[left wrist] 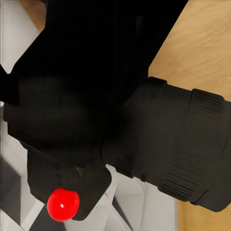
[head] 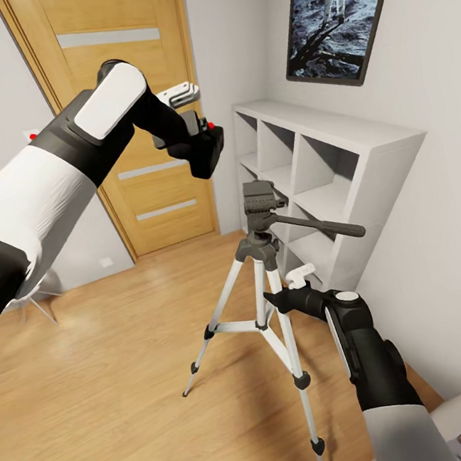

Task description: Attach the digital camera to the camera tripod in the bedroom.

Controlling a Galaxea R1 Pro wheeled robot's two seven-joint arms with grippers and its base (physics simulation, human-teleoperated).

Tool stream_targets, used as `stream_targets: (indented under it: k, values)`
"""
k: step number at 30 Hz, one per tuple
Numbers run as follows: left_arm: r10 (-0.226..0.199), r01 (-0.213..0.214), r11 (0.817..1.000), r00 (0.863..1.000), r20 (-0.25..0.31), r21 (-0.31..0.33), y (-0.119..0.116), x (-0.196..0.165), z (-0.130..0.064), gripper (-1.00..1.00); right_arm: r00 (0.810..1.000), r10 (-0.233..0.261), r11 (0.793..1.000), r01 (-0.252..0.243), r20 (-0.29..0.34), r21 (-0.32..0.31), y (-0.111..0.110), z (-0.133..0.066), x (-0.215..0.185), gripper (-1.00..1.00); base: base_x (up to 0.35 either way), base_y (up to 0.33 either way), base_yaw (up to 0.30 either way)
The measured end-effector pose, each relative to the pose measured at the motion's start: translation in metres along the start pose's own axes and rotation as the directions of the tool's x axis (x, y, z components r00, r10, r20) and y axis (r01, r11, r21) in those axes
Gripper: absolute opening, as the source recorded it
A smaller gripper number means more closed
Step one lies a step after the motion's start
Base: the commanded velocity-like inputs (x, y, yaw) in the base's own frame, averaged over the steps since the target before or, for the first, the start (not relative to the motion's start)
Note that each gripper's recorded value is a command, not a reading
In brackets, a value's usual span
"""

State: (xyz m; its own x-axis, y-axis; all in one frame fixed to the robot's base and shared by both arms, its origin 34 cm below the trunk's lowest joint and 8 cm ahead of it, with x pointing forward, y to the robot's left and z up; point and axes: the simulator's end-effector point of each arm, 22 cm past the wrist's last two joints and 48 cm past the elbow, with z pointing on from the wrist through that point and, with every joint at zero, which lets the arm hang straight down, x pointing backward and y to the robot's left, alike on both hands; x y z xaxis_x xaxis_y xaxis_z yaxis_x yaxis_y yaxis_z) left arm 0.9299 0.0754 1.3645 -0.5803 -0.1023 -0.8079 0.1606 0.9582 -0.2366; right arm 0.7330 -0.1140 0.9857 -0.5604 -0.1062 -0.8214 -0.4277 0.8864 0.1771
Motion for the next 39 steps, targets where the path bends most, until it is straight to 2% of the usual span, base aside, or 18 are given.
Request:
stream_targets:
  k: [4,6,9,22,26,27,28,32,33,34,36,37,38,39]
  values:
    - [-0.001,0.001,1.000,1.000,-0.003,0.014,-0.008,0.002,0.000,-1.00,1.000,0.000,1.000,0.000,0.000,0.000,0.000,0.000,0.000,-1.00,0.000,0.000,0.000]
    - [0.002,-0.001,0.999,1.000,-0.013,0.046,-0.028,0.007,0.001,-1.00,1.000,0.000,1.000,0.000,0.000,0.000,0.000,0.000,0.000,-1.00,0.000,0.000,0.000]
    - [0.008,-0.007,0.998,1.000,-0.021,0.058,-0.039,0.012,0.002,-1.00,1.000,0.000,1.000,0.000,0.000,0.000,0.000,0.000,0.000,-1.00,0.000,0.000,0.000]
    - [0.033,-0.031,0.997,0.999,-0.040,0.070,-0.062,0.024,0.006,-1.00,1.000,0.000,1.000,0.000,0.000,0.000,0.000,0.000,0.000,-1.00,0.000,0.000,0.000]
    - [0.033,-0.032,0.999,0.998,-0.044,0.033,-0.056,0.025,0.007,-1.00,1.000,0.000,1.000,0.000,0.000,0.000,0.000,0.000,0.000,-1.00,0.000,0.000,0.000]
    - [0.035,-0.034,0.999,0.998,-0.043,0.006,-0.050,0.025,0.008,-1.00,1.000,0.000,1.000,0.000,0.000,0.000,0.000,0.000,0.000,-1.00,0.000,0.000,0.000]
    - [0.029,-0.030,0.996,1.000,-0.011,-0.086,-0.033,0.018,0.006,-1.00,1.000,-0.001,1.000,0.001,0.000,0.000,0.000,0.000,0.000,-1.00,0.000,0.000,0.000]
    - [-0.027,0.036,0.984,0.998,0.057,-0.177,-0.018,0.006,0.000,-1.00,1.000,0.000,1.000,0.000,0.000,0.000,0.000,0.000,0.000,-1.00,0.000,0.000,0.000]
    - [-0.023,0.048,0.973,0.993,0.113,-0.226,-0.016,-0.003,-0.009,-1.00,1.000,-0.001,1.000,0.001,0.000,0.000,0.000,0.000,0.000,-1.00,0.000,0.000,0.000]
    - [-0.018,0.046,0.972,0.992,0.125,-0.229,-0.019,-0.005,-0.011,-1.00,1.000,0.000,1.000,0.000,0.000,0.000,0.000,0.000,0.000,-1.00,0.000,0.000,0.000]
    - [0.031,0.009,0.968,0.987,0.155,-0.251,-0.024,-0.007,-0.015,-1.00,1.000,0.000,1.000,0.000,0.000,0.000,0.000,0.000,0.000,-1.00,0.000,0.000,0.000]
    - [0.069,-0.021,0.964,0.983,0.170,-0.266,-0.028,-0.007,-0.017,-1.00,1.000,0.000,1.000,0.000,0.000,0.000,0.000,0.000,0.000,-1.00,0.000,0.000,0.000]
    - [0.126,-0.069,0.958,0.973,0.194,-0.278,-0.038,-0.007,-0.020,-1.00,1.000,0.000,1.000,0.000,0.000,0.000,0.000,0.000,0.000,-1.00,0.000,0.000,0.000]
    - [0.142,-0.082,0.956,0.970,0.200,-0.281,-0.040,-0.008,-0.022,-1.00,1.000,0.000,1.000,0.000,0.000,0.000,0.000,0.000,0.000,-1.00,0.000,0.000,0.000]
